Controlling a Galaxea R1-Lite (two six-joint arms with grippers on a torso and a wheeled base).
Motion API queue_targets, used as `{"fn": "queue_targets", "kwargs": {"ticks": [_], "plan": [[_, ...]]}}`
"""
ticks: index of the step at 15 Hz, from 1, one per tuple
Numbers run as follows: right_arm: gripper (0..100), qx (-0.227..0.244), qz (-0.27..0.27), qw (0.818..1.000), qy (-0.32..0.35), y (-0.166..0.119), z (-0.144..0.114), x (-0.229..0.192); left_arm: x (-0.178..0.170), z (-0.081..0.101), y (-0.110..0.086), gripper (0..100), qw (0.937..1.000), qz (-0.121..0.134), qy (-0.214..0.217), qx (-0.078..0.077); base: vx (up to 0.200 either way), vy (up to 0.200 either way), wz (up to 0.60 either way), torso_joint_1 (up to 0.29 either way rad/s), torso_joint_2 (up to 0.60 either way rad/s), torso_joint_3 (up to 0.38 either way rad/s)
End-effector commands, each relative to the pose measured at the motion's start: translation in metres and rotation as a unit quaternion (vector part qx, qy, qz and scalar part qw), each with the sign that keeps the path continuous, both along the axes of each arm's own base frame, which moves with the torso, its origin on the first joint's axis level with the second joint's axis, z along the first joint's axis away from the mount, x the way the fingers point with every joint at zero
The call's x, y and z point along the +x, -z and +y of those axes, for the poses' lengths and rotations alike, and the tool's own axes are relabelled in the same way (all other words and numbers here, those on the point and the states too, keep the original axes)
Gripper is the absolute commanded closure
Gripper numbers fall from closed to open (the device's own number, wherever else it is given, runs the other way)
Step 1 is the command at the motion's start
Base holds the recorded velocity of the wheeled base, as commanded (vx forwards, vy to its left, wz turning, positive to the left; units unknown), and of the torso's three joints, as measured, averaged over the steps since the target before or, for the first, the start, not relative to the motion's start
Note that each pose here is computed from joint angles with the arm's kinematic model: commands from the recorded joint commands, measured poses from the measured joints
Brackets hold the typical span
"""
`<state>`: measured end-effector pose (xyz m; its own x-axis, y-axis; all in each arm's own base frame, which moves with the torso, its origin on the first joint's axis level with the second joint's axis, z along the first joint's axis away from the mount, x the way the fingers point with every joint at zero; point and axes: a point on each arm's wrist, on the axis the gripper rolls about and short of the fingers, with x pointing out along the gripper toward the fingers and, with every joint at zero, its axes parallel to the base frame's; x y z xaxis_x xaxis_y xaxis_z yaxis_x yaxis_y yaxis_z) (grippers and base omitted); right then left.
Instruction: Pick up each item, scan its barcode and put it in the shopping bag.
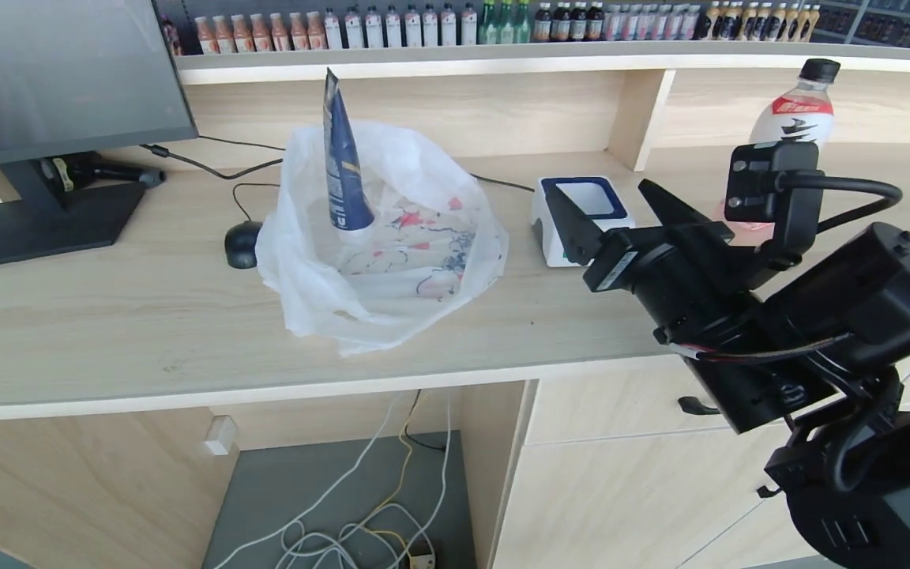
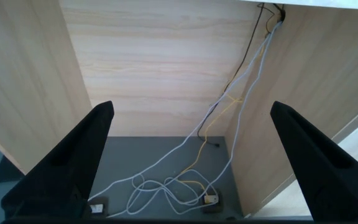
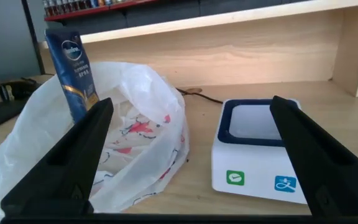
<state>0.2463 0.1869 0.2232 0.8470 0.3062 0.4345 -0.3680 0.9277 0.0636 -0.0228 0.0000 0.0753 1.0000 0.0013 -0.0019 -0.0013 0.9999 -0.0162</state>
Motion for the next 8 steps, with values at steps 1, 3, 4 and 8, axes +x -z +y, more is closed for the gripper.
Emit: {"fn": "queue_targets", "kwargs": {"ticks": [1,3,4,8], "plan": [[0,-0.007,0.008,1.000,0.000,0.0052,-0.0016,-0.0022,0.0001,0.0000,-0.0001,0,1.0000,0.001,0.000,0.000,0.000,-0.200,0.00,0.002,0.00,0.002],[0,-0.014,0.013,1.000,0.001,0.0090,-0.0020,-0.0028,0.0001,0.0000,-0.0001,0,1.0000,0.001,0.000,0.000,0.000,-0.200,0.00,0.005,0.00,0.012],[0,-0.017,0.015,1.000,0.002,0.0101,-0.0023,-0.0030,0.0001,0.0000,-0.0001,0,1.0000,0.001,0.000,0.000,0.000,-0.200,0.00,-0.002,0.00,0.017],[0,-0.021,0.018,1.000,0.003,0.0122,-0.0030,-0.0040,0.0001,0.0000,-0.0001,0,1.0000,0.001,0.000,-0.001,0.000,-0.200,0.00,0.004,0.00,0.010]]}}
